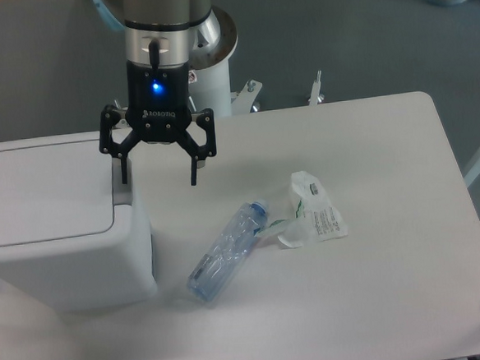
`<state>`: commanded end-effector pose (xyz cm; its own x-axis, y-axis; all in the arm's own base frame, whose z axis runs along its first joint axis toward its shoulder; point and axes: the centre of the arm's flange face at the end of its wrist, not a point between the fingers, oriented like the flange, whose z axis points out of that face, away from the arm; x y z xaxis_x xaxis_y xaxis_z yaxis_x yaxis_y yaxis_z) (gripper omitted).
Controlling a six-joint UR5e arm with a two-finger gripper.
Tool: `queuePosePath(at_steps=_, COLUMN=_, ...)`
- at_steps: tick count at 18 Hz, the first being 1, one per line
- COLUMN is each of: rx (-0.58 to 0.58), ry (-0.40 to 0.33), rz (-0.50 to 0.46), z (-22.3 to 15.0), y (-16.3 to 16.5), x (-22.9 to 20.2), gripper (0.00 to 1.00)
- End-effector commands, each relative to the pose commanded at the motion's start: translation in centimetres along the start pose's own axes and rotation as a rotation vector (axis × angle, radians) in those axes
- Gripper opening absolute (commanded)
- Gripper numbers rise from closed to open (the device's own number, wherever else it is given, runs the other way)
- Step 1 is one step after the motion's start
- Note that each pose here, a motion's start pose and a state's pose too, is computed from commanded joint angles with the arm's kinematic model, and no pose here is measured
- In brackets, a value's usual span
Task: Open the trash can
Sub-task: 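Hold the gripper above the lid sensor until the lid opens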
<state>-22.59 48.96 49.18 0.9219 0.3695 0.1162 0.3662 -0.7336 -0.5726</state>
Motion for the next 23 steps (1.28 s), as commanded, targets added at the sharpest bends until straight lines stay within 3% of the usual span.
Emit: queuePosePath(at_steps=23, rx=-0.020, ry=0.006, rz=-0.003, z=0.98, y=0.65, x=-0.07, gripper=1.00)
